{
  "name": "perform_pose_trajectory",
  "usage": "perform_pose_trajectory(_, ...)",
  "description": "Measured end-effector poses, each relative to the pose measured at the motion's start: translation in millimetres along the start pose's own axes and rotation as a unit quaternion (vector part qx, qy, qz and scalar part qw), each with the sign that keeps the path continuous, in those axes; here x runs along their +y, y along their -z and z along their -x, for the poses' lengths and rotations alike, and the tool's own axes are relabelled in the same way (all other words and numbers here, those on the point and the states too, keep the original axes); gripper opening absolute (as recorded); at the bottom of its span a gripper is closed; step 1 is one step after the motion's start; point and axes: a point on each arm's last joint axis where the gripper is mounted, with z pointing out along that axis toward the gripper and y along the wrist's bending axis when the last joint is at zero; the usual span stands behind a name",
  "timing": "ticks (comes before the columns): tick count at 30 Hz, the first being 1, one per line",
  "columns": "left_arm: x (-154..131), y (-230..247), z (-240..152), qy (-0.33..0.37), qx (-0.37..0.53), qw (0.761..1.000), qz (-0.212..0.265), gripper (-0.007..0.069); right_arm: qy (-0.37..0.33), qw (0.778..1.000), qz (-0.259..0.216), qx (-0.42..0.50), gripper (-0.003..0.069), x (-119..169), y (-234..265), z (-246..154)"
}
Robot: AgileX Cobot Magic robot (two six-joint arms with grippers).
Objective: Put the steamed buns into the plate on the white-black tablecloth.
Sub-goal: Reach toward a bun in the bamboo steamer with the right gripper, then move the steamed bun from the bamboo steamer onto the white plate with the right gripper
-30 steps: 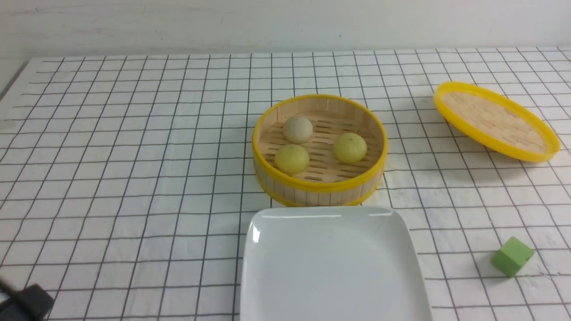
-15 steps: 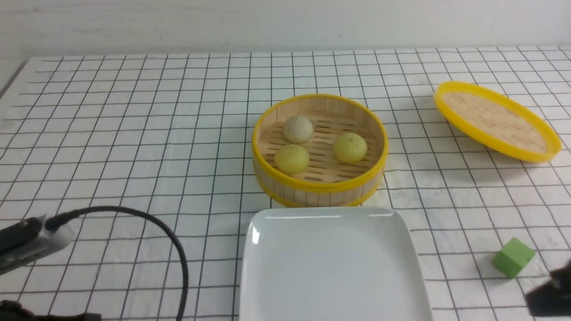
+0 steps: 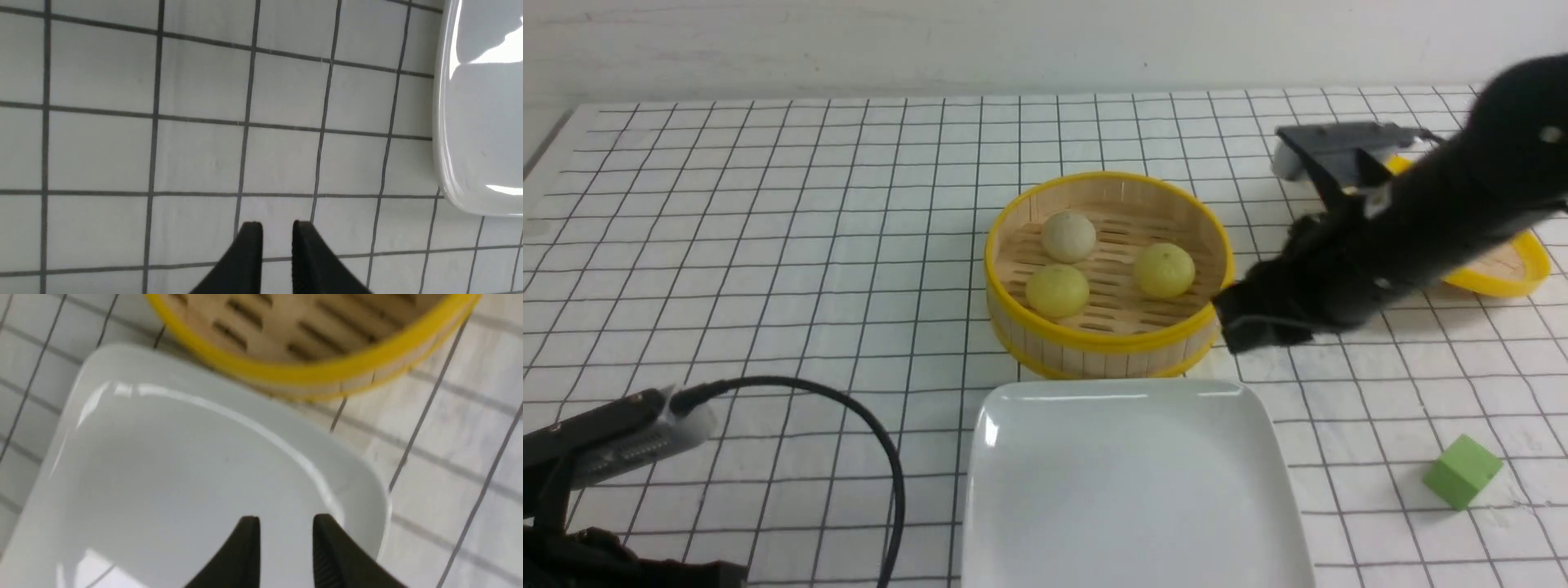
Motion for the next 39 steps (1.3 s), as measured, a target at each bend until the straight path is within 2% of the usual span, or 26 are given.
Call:
perform_pose_trajectory(5,0,0,2,0.000,-0.012,1.000,0.000,0.0240,0.045,0.997,-0.045,-0.043,0.0353,-7,-48,45)
perform_pose_trajectory(11,0,0,3,0.000,-0.016,1.000,0.000,0.0260,0.076,0.992,-0.080,-0.060,0.0368,-21,-94,57)
perform_pose_trajectory(14,0,0,3,0.000,-0.017,1.000,0.000,0.0262,0.070,0.992,-0.088,-0.057,0.0294,-26,-110,56)
perform_pose_trajectory(18,0,0,3,0.000,-0.017,1.000,0.000,0.0262,0.066,0.992,-0.088,-0.056,0.0059,-25,-103,57)
perform_pose_trajectory(19,0,0,3,0.000,-0.018,1.000,0.000,0.0262,0.065,0.993,-0.088,-0.054,0.0022,-23,-94,57)
perform_pose_trajectory(21,0,0,3,0.000,-0.018,1.000,0.000,0.0262,0.064,0.993,-0.089,-0.048,0.0013,-20,-83,58)
perform_pose_trajectory(24,0,0,3,0.000,-0.018,1.000,0.000,0.0262,0.064,0.993,-0.086,-0.052,0.0013,-9,-30,59)
perform_pose_trajectory(25,0,0,3,0.000,-0.018,1.000,0.000,0.0262,0.063,0.993,-0.085,-0.052,0.0013,-8,-26,58)
perform_pose_trajectory(27,0,0,3,0.000,-0.019,1.000,0.000,0.0262,0.055,0.994,-0.075,-0.053,0.0013,1,22,45)
perform_pose_trajectory(29,0,0,4,0.000,-0.021,1.000,0.000,0.0262,0.044,0.996,-0.064,-0.049,0.0013,4,38,31)
perform_pose_trajectory(32,0,0,5,0.001,-0.030,1.000,-0.001,0.0262,0.007,0.999,-0.031,-0.036,0.0013,5,41,-6)
perform_pose_trajectory(36,-1,0,7,0.003,-0.036,0.999,-0.004,0.0262,-0.048,0.999,0.013,-0.023,0.0013,9,10,-45)
perform_pose_trajectory(39,-1,0,7,0.004,-0.039,0.999,-0.004,0.0262,-0.033,0.999,0.023,-0.010,0.0017,17,-11,-65)
